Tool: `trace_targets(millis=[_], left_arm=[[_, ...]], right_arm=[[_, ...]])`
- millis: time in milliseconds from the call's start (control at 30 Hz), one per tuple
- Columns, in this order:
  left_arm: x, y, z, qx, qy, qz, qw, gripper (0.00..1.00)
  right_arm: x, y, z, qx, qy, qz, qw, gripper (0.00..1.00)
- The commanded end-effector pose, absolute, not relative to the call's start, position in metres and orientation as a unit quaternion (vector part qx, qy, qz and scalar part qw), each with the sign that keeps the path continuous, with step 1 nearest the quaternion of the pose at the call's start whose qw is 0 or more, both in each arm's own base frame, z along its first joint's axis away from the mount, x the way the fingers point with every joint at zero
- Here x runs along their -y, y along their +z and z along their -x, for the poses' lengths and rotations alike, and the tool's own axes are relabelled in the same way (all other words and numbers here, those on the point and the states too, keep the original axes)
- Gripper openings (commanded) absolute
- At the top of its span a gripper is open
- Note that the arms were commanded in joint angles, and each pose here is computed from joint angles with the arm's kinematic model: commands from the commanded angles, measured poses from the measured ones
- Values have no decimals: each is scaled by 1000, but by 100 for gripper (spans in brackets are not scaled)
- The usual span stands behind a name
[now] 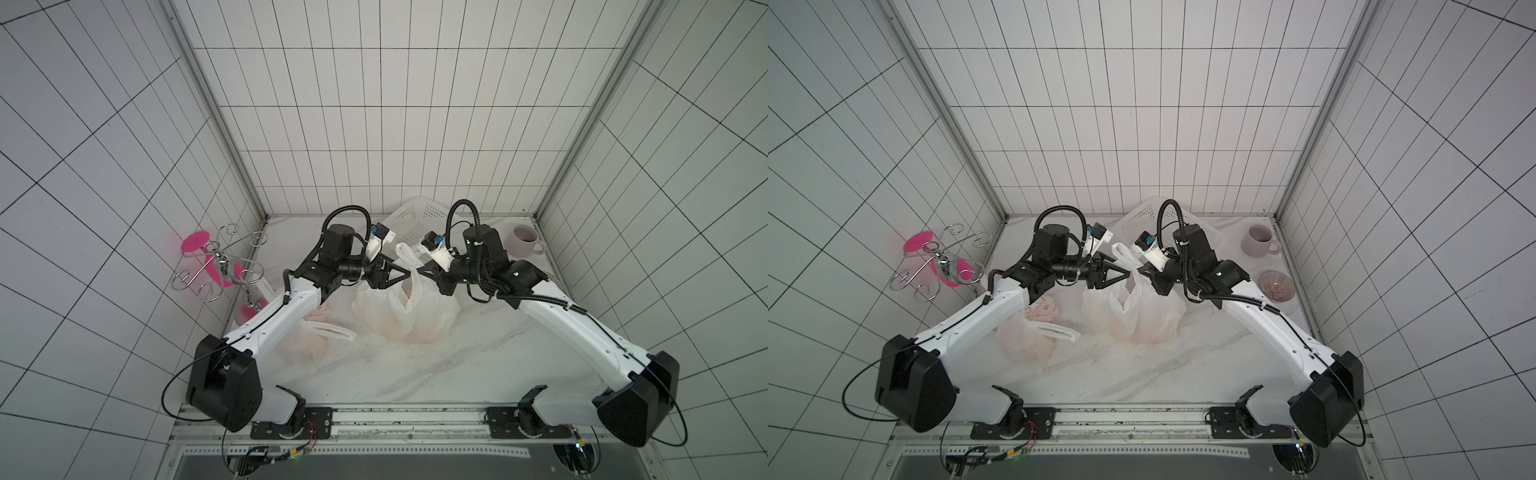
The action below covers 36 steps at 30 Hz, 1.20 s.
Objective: Place the peach into a plastic bag & tie a knot
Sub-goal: Cross the plastic bag at the center of the board.
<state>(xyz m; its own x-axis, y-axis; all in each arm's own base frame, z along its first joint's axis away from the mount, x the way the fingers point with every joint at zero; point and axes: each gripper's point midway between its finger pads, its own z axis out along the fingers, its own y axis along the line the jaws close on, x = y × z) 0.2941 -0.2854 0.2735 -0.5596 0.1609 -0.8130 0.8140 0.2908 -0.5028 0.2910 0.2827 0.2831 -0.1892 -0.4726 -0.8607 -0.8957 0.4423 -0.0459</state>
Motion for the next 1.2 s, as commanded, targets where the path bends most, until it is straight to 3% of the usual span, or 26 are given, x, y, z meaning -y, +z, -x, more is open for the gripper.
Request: trace_targets(millis=[0, 233, 433, 800, 900, 967, 1100, 1167], left_arm=[[288, 280, -291, -716, -496, -349, 345, 57], [294, 291, -291, -701, -506, -355, 356, 64], [297, 287, -295, -702, -511, -354, 347, 61], [302, 290, -291, -693, -533, -352, 333, 23], [301, 291, -290, -692, -537, -346, 337, 12], [301, 292, -290, -689, -540, -344, 340, 6], [299, 289, -290, -688, -537, -346, 343, 2], [299, 287, -289, -687, -534, -351, 346, 1]], right_arm=[[-294, 322, -293, -703, 245, 483, 461, 0], [-296, 315, -295, -705, 239, 492, 452, 0], [-301, 314, -290, -699, 248, 502, 444, 0], [-301, 318, -287, -704, 261, 492, 440, 0], [-295, 322, -285, -710, 265, 481, 441, 8], [-287, 325, -284, -716, 269, 467, 443, 20], [-272, 340, -280, -728, 296, 428, 446, 42], [-262, 351, -281, -738, 315, 393, 448, 46]])
